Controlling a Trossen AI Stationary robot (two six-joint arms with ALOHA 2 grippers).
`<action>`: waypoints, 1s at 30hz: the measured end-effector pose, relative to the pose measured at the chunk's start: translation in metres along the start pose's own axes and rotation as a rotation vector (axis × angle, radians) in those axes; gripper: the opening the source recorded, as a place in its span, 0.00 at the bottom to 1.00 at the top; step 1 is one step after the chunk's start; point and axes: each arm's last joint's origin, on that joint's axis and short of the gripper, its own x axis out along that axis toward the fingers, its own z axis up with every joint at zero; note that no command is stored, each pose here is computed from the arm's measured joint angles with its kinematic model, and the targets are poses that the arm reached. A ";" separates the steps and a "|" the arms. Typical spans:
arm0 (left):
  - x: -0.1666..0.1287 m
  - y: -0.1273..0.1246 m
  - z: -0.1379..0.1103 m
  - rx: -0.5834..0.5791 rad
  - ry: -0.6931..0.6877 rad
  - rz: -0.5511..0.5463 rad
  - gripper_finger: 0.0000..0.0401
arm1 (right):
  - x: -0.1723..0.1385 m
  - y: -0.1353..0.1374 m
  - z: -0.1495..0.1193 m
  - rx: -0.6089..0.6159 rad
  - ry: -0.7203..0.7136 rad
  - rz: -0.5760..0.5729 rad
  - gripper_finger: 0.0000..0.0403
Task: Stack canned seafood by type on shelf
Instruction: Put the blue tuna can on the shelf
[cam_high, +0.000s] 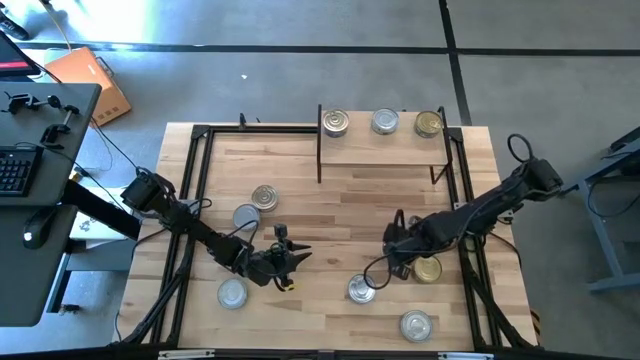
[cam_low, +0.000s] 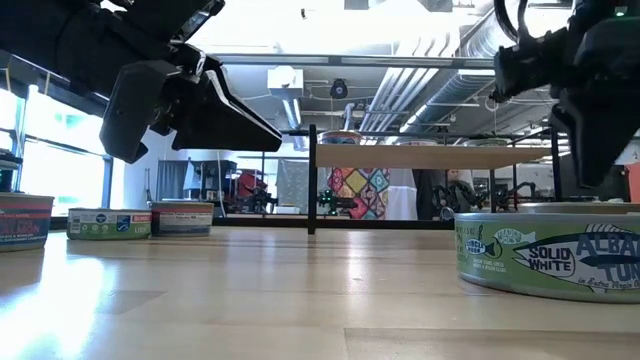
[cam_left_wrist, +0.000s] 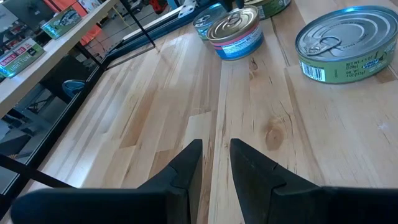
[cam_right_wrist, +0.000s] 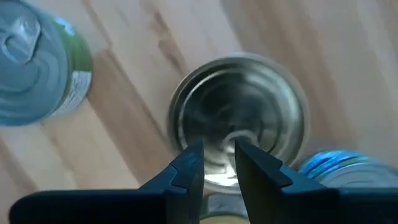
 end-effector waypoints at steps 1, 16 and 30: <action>0.000 0.000 0.000 0.000 0.000 0.000 0.19 | 0.002 0.000 -0.001 -0.001 0.018 0.003 0.21; 0.000 0.000 0.000 0.000 0.000 0.000 0.19 | 0.037 0.013 0.059 0.027 -0.300 0.140 0.21; 0.006 0.004 -0.001 -0.056 0.005 -0.038 0.19 | 0.029 -0.009 0.063 -0.055 -0.395 -0.125 0.21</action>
